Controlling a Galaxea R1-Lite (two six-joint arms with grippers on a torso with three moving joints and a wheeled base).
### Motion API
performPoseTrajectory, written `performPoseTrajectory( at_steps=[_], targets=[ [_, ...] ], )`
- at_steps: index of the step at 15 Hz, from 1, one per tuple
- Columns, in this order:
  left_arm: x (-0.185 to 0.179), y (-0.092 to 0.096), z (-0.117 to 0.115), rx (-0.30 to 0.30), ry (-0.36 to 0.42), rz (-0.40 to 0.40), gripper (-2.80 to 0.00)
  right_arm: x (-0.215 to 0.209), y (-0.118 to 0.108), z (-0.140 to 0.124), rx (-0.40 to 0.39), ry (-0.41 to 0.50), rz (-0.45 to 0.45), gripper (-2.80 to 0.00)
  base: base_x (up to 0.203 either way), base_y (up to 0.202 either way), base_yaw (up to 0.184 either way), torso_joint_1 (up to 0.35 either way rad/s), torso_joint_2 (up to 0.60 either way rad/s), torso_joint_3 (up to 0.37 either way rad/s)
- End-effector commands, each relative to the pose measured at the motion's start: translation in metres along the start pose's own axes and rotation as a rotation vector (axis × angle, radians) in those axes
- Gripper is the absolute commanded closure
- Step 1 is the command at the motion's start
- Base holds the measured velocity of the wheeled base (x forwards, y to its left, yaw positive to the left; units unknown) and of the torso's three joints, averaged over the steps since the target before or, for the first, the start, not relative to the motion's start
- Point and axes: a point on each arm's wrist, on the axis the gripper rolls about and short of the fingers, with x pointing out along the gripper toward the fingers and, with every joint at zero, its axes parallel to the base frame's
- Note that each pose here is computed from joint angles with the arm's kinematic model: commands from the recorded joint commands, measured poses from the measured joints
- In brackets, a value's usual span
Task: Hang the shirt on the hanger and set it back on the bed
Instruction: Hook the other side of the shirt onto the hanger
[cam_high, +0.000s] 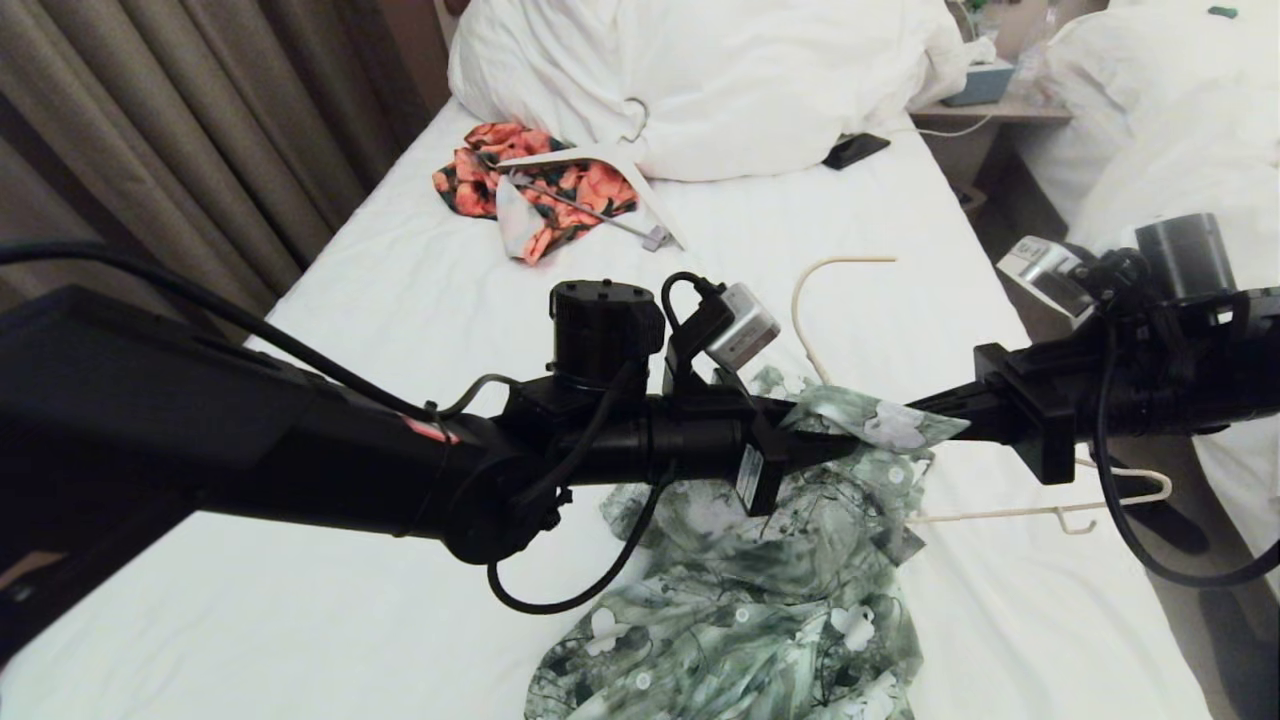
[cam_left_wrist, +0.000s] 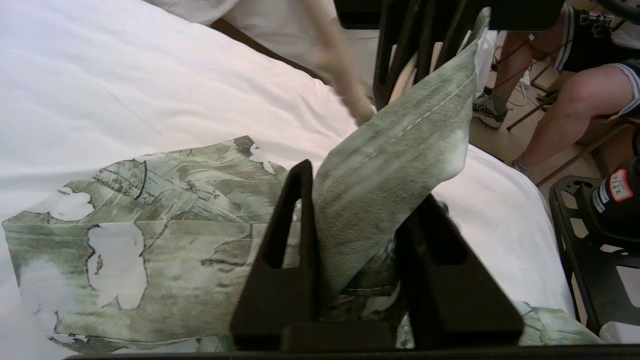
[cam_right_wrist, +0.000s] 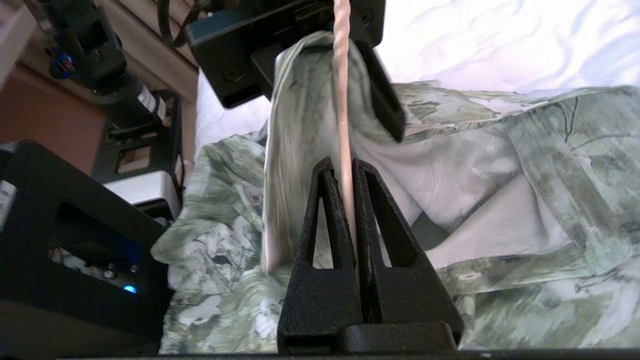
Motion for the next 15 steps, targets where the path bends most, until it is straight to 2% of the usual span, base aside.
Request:
performPoseTrajectory(
  at_steps=[1, 3, 7, 15],
  targets=[
    [-0.001, -0.001, 0.001, 0.004, -0.005, -0.005, 0.00, 0.000, 0.001, 0.001, 0.021, -0.005, 0.005, 0.00, 0.000, 0.000, 0.000, 0.000, 0.00, 0.000],
    [-0.003, -0.002, 0.003, 0.005, -0.007, -0.003, 0.00, 0.000, 0.002, 0.005, 0.042, -0.010, 0.006, 0.00, 0.000, 0.000, 0.000, 0.000, 0.00, 0.000],
    [-0.011, -0.006, 0.013, 0.001, -0.026, 0.001, 0.00, 0.000, 0.003, 0.007, 0.023, -0.016, 0.005, 0.00, 0.000, 0.000, 0.000, 0.000, 0.00, 0.000],
    [-0.025, -0.015, 0.019, -0.009, -0.028, 0.002, 0.00, 0.001, 0.011, 0.013, 0.000, -0.027, 0.024, 0.00, 0.000, 0.000, 0.000, 0.000, 0.00, 0.000]
  ],
)
